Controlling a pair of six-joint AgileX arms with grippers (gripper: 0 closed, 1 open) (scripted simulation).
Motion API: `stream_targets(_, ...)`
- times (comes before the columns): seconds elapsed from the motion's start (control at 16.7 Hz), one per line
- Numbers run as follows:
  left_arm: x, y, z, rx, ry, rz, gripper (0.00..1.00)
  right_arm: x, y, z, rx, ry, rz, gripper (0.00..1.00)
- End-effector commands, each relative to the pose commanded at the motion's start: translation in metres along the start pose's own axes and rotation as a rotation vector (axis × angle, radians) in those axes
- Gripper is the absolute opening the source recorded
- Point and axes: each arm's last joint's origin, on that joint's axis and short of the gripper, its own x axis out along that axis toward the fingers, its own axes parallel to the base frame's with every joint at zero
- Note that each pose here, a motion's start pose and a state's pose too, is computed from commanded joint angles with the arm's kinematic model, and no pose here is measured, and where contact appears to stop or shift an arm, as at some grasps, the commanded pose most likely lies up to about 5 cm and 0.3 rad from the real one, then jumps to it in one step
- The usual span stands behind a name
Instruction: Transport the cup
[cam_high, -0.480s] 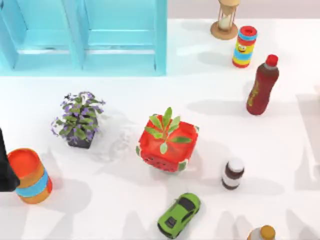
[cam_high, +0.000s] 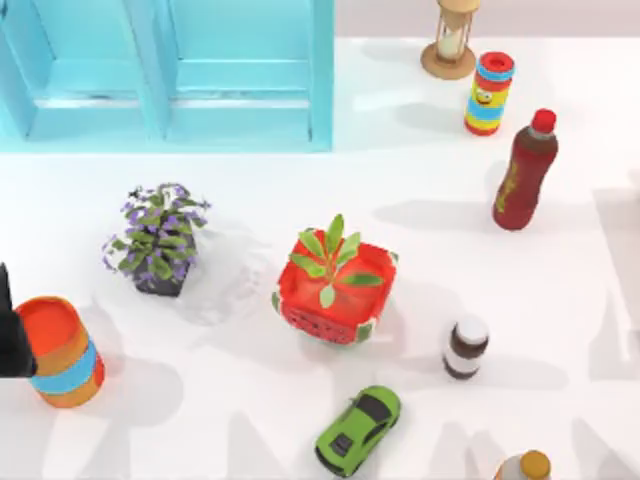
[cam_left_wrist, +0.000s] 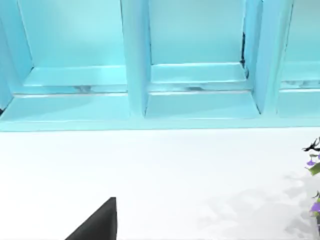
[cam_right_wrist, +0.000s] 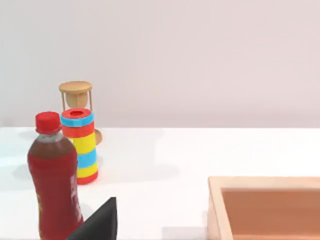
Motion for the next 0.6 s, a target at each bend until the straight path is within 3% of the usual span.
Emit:
stream_targets(0.3,0.016,0.008,0.038,0.034,0.324,0.024,1.00,0.000,0.000,0.000,0.000,0.000,0.000,1.00)
stream_targets(0.6,0.054,0.021,0.081,0.042,0.660,0.028,1.00,0.000,0.000,0.000,0.000,0.000,0.000,1.00)
